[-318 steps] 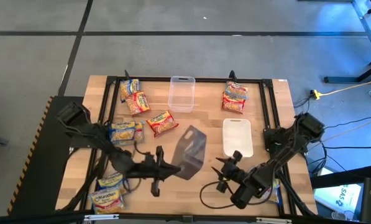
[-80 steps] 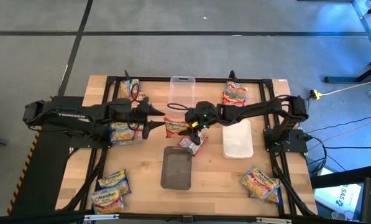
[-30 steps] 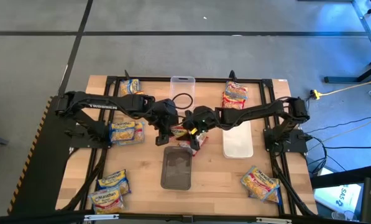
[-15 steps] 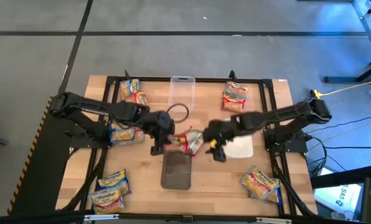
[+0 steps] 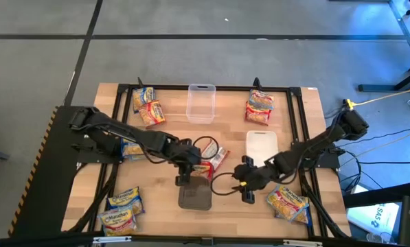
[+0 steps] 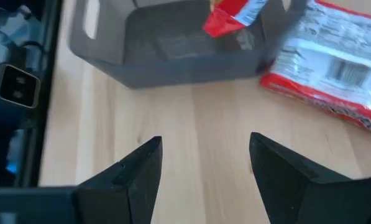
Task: Sort Maruchan noodles
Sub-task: Put the red noodle pack into the gray bin
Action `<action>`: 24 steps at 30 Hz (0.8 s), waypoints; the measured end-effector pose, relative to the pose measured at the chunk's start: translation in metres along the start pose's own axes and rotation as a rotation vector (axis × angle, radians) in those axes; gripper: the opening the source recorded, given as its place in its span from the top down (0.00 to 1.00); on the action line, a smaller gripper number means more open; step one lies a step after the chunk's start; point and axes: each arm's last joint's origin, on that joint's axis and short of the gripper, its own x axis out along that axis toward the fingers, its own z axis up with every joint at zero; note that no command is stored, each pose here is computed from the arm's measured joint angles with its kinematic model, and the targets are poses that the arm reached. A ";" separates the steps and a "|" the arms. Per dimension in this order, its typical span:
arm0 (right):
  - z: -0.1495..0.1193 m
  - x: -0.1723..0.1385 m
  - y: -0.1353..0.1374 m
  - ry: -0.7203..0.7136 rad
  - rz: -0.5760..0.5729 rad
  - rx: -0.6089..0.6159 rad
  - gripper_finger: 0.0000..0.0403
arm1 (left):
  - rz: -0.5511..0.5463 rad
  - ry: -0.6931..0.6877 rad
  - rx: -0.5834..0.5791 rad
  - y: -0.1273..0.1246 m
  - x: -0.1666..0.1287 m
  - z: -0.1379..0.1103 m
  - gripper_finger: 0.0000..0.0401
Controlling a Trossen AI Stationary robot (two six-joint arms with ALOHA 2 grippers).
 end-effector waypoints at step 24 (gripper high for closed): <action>-0.006 0.002 -0.001 -0.030 -0.055 0.020 0.47 | 0.017 0.065 -0.066 0.009 0.009 -0.008 0.80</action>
